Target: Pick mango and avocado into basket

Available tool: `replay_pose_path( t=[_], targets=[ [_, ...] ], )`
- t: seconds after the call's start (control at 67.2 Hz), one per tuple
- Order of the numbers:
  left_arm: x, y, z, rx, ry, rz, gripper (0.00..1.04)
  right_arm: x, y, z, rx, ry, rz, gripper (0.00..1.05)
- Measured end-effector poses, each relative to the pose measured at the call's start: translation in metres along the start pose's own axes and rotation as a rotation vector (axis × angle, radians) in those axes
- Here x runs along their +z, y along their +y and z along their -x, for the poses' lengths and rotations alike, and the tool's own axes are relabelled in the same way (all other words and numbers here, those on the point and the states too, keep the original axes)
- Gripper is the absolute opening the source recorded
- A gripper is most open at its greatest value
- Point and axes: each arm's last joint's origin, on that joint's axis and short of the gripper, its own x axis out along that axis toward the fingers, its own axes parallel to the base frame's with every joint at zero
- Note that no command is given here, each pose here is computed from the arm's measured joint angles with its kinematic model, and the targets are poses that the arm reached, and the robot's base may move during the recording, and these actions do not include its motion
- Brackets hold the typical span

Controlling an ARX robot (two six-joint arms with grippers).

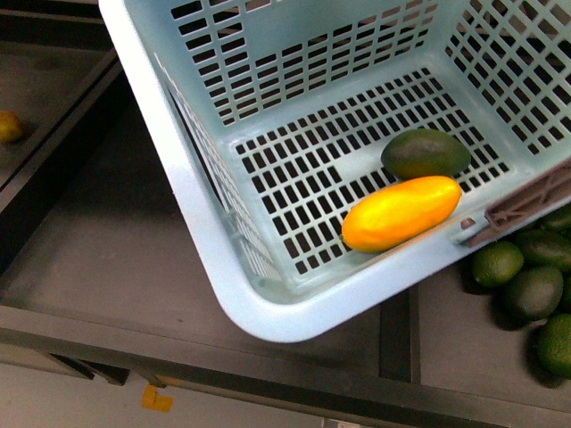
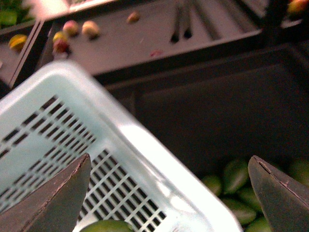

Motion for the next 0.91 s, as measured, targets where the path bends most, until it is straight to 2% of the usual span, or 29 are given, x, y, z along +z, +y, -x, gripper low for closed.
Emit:
replay_pose_path(
  t=[0.059,0.119,0.178,0.461,0.907],
  targets=[
    [0.001,0.001,0.000,0.013,-0.025,-0.015,0.14,-0.009,-0.002,0.009,0.140,-0.098,0.089,0.78],
    [0.002,0.001,0.000,0.013,-0.025,-0.023,0.14,-0.033,-0.013,0.019,0.185,-0.110,0.169,0.62],
    [0.005,0.002,0.000,0.016,-0.029,-0.008,0.14,-0.048,-0.025,0.027,0.169,-0.101,0.199,0.48],
    [0.005,0.003,0.000,0.015,-0.026,-0.014,0.14,-0.078,-0.039,0.055,0.155,-0.106,0.224,0.03],
    [0.005,0.003,0.000,0.018,-0.032,-0.011,0.14,-0.106,-0.051,0.087,0.156,-0.110,0.229,0.02]
  ],
)
